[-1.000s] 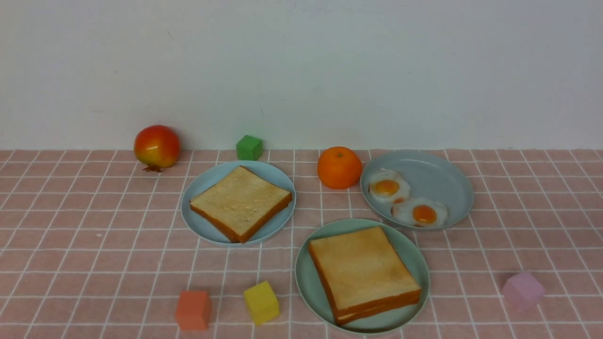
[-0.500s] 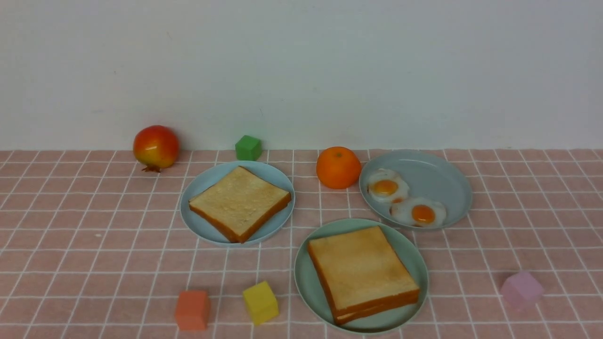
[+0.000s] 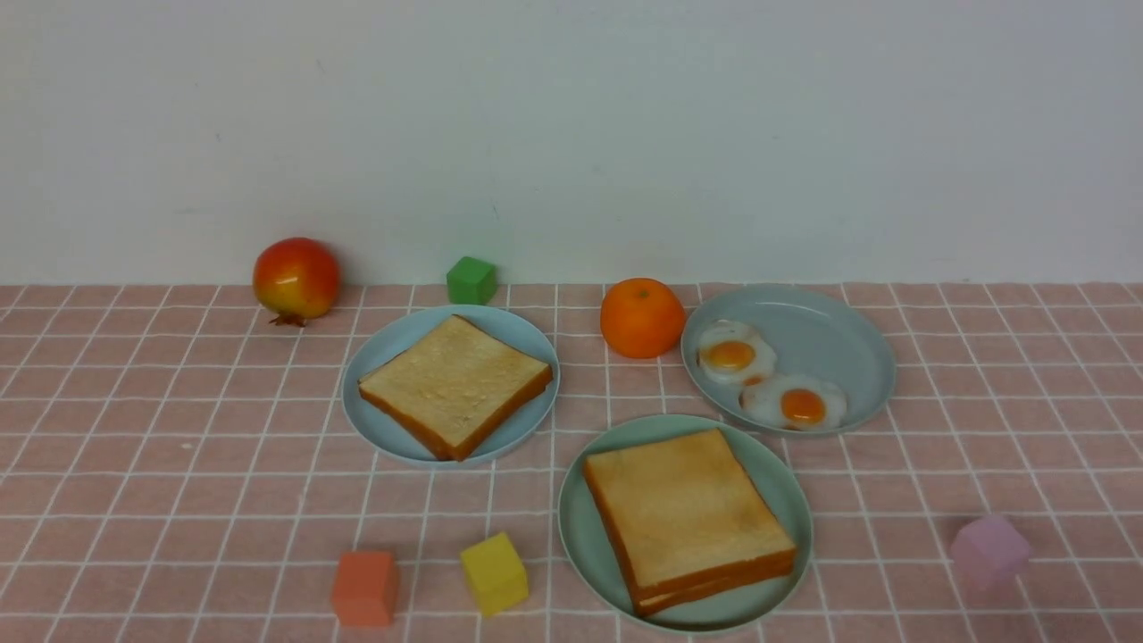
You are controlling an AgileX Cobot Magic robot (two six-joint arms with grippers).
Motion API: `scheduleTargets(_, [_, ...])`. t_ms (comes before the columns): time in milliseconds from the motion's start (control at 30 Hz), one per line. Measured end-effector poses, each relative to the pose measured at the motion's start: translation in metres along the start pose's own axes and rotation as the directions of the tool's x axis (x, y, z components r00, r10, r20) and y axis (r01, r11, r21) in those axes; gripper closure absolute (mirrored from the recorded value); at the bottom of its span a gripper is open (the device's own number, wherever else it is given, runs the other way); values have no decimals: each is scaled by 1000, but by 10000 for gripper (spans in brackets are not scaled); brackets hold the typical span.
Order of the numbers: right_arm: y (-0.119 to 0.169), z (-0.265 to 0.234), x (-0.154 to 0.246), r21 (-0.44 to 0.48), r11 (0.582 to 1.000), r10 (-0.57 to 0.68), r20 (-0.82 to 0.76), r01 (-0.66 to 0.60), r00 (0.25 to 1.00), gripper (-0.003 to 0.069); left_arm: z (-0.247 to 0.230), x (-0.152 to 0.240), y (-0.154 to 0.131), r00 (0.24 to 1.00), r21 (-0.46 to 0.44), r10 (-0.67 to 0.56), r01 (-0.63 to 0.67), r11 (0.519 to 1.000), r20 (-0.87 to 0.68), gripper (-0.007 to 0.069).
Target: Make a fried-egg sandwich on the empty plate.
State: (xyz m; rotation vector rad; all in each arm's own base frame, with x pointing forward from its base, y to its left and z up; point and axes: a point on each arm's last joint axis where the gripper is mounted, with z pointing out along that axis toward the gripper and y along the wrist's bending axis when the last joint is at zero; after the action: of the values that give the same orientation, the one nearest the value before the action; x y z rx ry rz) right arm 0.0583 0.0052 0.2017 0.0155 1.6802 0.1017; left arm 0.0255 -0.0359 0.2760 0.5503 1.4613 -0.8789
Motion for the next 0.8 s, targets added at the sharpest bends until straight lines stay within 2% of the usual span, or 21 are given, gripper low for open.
scheduleTargets(233, [-1,-2,27,-11,995,-101,-146,101,984,662,0,0,0,1000,0,0,0,1000,-1,613])
scheduleTargets(333, [-2,-3,31,0,997,-72,-197,73,978,662,0,0,0,1000,0,-1,1,1000,-1,613])
scheduleTargets(800, [-4,-3,31,29,999,-33,-204,39,978,658,0,0,0,1000,0,-2,2,1000,-1,613])
